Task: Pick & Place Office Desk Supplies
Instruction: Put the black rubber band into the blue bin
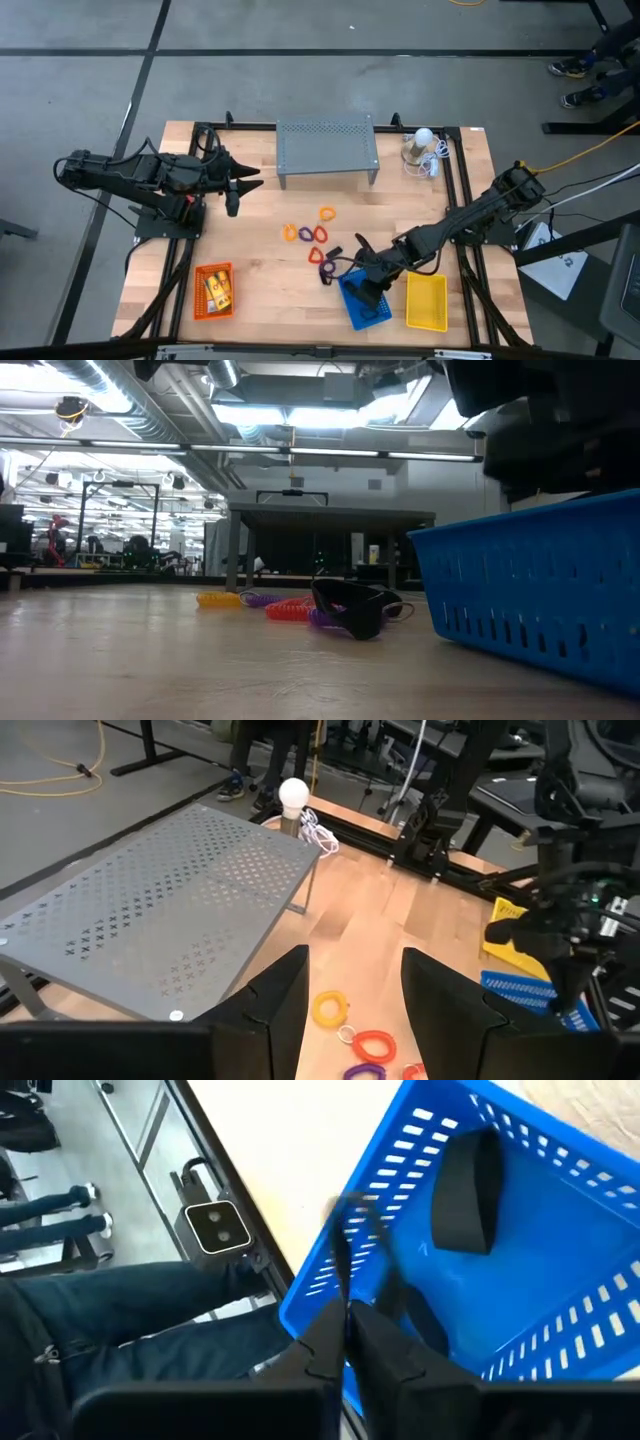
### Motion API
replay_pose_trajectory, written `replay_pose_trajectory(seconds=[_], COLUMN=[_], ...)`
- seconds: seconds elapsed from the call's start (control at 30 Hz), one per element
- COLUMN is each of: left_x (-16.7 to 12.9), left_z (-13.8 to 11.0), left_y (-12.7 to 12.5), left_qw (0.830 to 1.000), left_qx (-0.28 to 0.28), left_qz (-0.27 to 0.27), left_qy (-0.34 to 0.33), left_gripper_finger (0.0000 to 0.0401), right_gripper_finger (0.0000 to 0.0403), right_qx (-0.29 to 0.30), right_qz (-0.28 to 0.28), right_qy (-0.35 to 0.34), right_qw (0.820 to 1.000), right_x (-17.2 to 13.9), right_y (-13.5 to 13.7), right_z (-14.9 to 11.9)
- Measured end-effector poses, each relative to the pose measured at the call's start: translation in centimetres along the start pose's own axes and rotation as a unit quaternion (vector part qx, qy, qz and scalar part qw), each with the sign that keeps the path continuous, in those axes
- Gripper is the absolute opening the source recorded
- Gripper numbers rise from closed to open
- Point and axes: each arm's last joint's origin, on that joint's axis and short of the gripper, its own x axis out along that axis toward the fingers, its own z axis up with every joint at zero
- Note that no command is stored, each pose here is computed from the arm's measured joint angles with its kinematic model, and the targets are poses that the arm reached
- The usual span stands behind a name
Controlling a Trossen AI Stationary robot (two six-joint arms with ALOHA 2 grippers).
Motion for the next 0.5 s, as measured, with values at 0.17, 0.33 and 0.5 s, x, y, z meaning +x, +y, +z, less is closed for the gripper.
replay_pose_trajectory(seconds=[0.17,0.33,0.5], left_x=[0.0,0.0,0.0], left_z=[-0.1,-0.11,-0.1], left_y=[0.02,0.03,0.03], left_qw=[1.0,1.0,1.0], left_qx=[0.003,0.003,0.003], left_qz=[0.0,0.0,0.001], left_qy=[0.005,0.006,0.005], left_gripper_finger=[0.0155,0.0155,0.0155], right_gripper_finger=[0.0125,0.0223,0.0276], right_qx=[-0.002,-0.007,-0.02], right_qz=[0.012,0.013,0.022], right_qy=[0.01,0.015,0.025], right_qw=[1.0,1.0,0.999], right_x=[-0.04,-0.04,-0.04], right_y=[0.18,0.19,0.3], right_z=[-0.01,-0.05,-0.09])
